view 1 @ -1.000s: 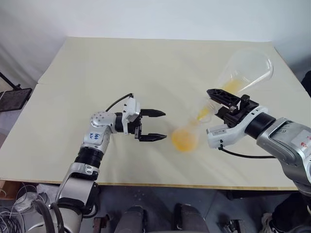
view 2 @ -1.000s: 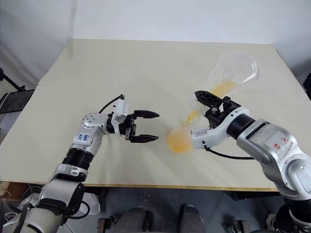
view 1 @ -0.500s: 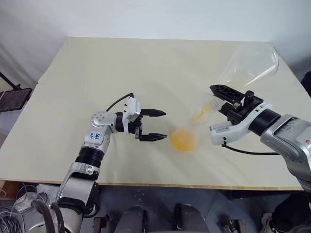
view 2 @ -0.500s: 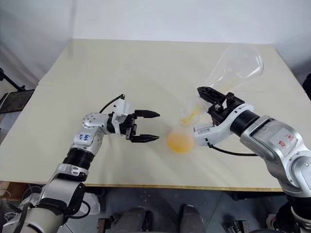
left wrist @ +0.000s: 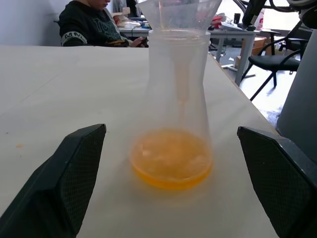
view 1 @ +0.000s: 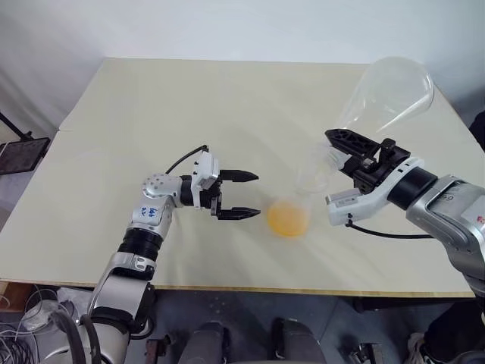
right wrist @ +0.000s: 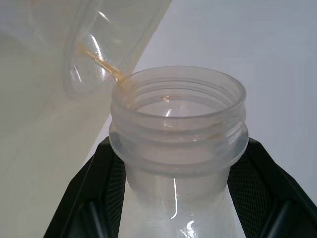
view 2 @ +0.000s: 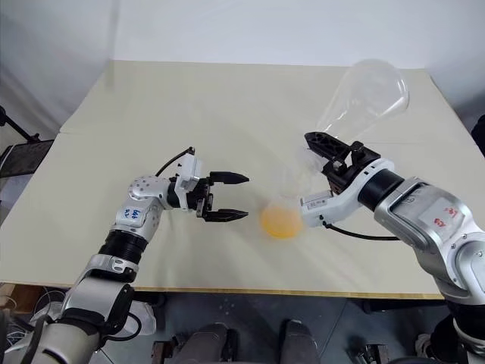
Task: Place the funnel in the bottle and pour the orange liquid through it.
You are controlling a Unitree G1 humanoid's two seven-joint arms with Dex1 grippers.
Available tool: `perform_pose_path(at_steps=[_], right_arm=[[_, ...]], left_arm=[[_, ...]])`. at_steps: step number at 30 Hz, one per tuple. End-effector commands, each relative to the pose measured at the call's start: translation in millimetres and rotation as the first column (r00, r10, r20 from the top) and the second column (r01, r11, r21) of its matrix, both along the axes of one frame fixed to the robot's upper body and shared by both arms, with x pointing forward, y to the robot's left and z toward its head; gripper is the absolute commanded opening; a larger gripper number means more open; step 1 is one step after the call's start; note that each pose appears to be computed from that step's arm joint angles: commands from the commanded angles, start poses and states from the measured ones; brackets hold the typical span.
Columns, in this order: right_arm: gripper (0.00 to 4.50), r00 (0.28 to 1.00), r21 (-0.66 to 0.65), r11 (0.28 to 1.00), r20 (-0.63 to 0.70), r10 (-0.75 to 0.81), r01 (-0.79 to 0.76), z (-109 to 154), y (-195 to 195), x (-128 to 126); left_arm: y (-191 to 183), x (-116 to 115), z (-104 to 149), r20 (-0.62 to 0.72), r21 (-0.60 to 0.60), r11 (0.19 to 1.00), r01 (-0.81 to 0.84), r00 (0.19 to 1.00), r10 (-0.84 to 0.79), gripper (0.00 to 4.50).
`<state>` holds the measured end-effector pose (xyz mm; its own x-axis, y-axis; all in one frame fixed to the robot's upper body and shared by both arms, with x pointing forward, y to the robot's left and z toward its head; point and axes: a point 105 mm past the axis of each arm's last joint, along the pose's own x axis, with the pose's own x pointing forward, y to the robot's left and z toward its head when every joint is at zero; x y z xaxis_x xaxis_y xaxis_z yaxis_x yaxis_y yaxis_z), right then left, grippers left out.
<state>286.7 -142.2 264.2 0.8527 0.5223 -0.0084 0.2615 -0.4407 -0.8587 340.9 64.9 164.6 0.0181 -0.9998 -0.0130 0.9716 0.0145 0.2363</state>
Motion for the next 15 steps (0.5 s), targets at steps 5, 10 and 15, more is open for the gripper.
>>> perform_pose_path(at_steps=[5, 10, 15], right_arm=[[2.45, 0.999, 0.009, 1.000, 0.046, 0.019, -0.020, 10.3, 1.0, -4.0], [2.45, 0.994, 0.328, 0.945, -0.102, 0.024, 0.011, 7.2, -3.1, -5.2], [2.45, 0.986, 0.468, 0.882, -0.162, 0.029, 0.050, 9.5, -5.2, -7.3]], left_arm=[[-0.4, 1.1, 12.7, 0.056, -0.015, 1.000, 0.004, 0.998, -0.004, 4.50], [1.3, 1.9, 13.1, 0.062, -0.013, 1.000, -0.002, 0.998, 0.003, 4.50], [4.0, 2.6, 13.6, 0.067, -0.005, 1.000, -0.006, 0.998, 0.006, 4.50]])
